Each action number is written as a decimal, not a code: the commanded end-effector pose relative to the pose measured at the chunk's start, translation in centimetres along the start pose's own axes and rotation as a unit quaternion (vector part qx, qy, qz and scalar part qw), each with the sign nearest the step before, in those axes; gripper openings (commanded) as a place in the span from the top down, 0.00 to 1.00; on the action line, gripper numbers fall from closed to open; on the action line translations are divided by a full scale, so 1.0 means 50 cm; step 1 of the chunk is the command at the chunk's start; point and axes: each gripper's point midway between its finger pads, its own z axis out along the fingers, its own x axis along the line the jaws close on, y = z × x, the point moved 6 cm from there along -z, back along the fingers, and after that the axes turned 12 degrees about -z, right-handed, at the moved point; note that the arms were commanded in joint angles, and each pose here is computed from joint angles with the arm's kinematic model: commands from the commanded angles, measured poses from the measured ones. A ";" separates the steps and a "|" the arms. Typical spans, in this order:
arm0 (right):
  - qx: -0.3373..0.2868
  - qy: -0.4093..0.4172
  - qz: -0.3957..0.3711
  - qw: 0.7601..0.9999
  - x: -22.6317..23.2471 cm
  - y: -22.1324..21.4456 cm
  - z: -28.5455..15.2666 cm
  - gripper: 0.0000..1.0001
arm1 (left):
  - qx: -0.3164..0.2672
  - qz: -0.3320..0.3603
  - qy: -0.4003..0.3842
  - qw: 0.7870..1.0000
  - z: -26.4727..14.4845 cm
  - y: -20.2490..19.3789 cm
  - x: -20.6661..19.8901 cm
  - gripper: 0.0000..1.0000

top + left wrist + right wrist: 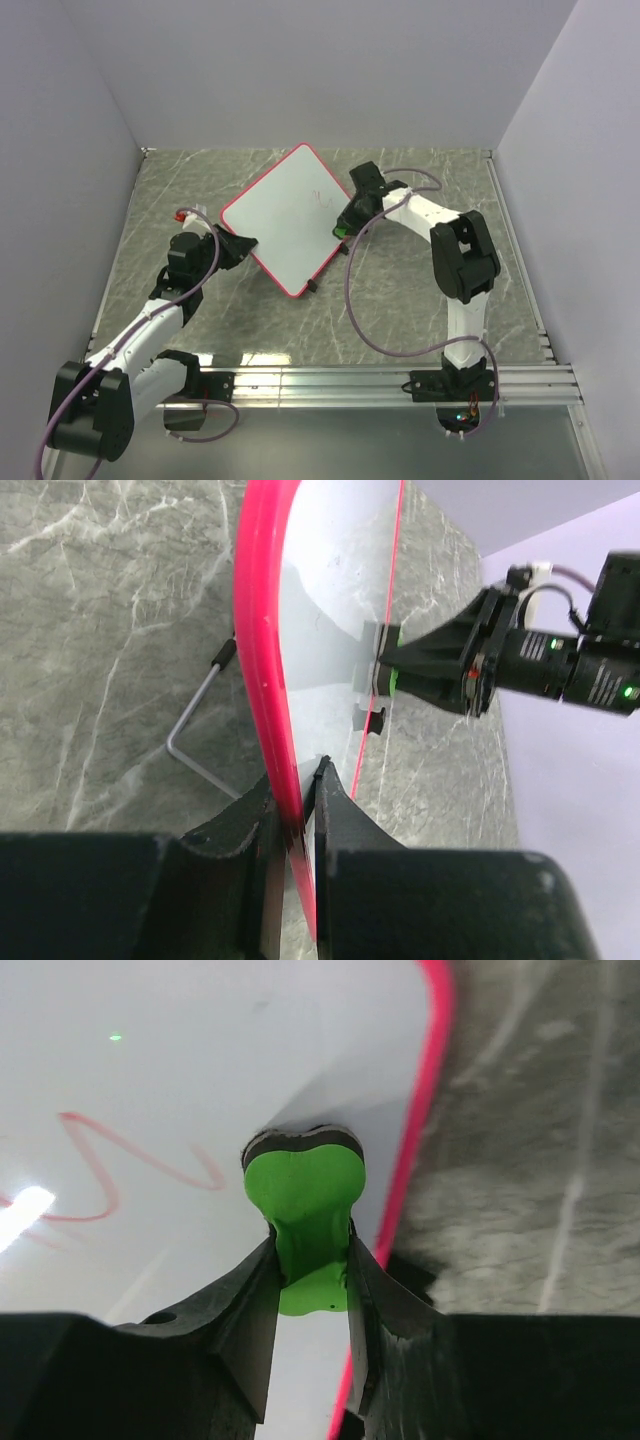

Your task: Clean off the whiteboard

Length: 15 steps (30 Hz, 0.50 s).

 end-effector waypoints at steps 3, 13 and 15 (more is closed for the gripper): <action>0.007 0.126 -0.010 0.992 0.165 0.026 -0.026 1.00 | 0.024 0.049 0.114 0.992 -0.004 -0.029 0.098 1.00; 0.023 0.247 0.058 0.967 0.290 0.082 -0.026 1.00 | 0.025 0.053 0.117 0.991 -0.002 -0.029 0.098 1.00; 0.024 0.235 0.064 0.970 0.270 0.083 -0.011 1.00 | 0.023 0.054 0.119 0.991 -0.004 -0.028 0.098 1.00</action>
